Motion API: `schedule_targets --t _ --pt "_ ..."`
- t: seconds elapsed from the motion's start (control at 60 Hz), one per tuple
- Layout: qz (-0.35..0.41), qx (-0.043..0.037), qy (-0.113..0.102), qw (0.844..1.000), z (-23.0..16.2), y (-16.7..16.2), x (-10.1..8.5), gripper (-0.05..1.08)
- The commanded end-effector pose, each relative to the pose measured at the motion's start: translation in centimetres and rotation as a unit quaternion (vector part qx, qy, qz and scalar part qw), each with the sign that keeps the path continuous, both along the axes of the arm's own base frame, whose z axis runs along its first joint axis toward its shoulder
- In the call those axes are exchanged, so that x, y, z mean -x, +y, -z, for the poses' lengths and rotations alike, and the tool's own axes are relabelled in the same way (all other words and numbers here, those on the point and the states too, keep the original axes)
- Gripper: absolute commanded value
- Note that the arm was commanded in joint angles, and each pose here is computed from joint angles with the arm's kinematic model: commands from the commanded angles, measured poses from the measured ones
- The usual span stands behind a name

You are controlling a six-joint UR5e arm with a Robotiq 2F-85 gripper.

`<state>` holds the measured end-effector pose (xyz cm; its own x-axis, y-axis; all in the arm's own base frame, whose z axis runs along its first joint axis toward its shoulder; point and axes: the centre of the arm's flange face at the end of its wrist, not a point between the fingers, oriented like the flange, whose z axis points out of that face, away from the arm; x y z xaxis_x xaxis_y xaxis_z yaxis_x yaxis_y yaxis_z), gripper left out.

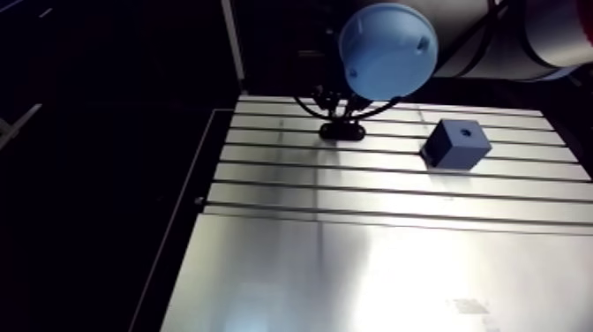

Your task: Pick up the M10 bolt and insert it into the hex recess until seated.

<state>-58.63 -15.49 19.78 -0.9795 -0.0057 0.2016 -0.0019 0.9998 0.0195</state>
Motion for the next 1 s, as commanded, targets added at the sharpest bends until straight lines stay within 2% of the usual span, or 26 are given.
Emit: schedule_targets --t 0.017,0.4,0.683,1.0 --pt "0.0 -0.0007 -0.001 1.0 0.1 0.0 0.0 0.69" --pt "0.001 -0.0007 -0.001 1.0 0.1 0.1 0.0 0.72" --pt "0.001 -0.0007 -0.001 1.0 0.1 0.1 0.0 0.79" --pt "0.0 -0.002 0.008 1.0 -1.0 0.1 -0.1 0.84"
